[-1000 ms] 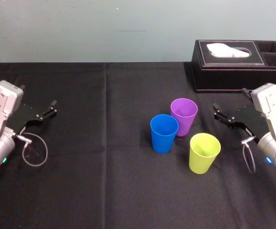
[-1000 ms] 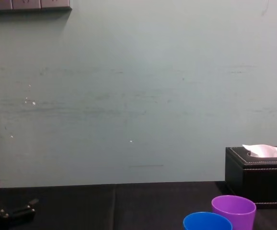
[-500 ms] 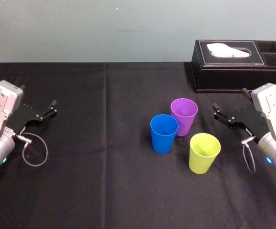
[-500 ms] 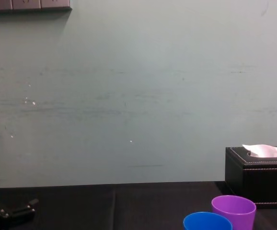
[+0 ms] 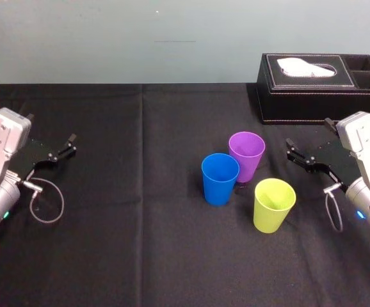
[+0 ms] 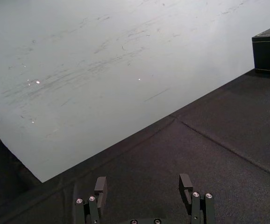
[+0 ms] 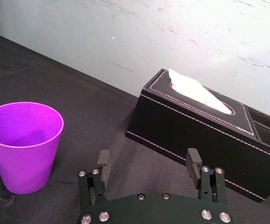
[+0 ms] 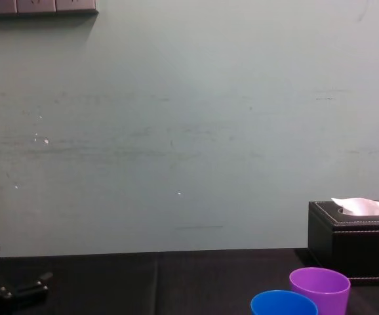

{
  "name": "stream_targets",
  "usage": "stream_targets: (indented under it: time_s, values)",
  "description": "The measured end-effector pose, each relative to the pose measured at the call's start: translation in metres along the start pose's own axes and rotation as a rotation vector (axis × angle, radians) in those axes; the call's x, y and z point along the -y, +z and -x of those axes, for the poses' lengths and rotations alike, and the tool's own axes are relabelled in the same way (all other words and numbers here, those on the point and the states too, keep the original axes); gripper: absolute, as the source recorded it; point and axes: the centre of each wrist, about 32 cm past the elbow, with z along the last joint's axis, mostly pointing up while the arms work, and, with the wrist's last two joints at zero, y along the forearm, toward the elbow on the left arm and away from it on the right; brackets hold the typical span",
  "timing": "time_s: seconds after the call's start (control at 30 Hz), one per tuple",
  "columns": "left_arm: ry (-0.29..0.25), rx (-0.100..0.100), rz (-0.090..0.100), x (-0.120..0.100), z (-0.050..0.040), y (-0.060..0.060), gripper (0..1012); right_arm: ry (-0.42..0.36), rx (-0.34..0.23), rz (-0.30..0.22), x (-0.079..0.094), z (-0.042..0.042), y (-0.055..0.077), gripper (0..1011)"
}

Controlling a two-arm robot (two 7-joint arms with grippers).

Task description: Stack the three plastic cups sequentially using one hand.

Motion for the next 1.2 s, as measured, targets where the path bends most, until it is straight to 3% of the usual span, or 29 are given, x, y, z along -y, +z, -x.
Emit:
stream_targets:
  time_s: [0.73,0.97,1.2]
  values:
    - [0.0,0.0,0.0,0.0,0.0,0.0,1011,-0.001,-0.026,-0.028,0.005,0.0021,0.001,1003]
    - [0.0,0.0,0.0,0.0,0.0,0.0,1012,0.003,-0.058,-0.005,0.023,-0.0007,-0.001,1003]
    - [0.0,0.0,0.0,0.0,0.0,0.0,1011,0.019,-0.074,0.024,0.058,-0.0084,-0.005,1003]
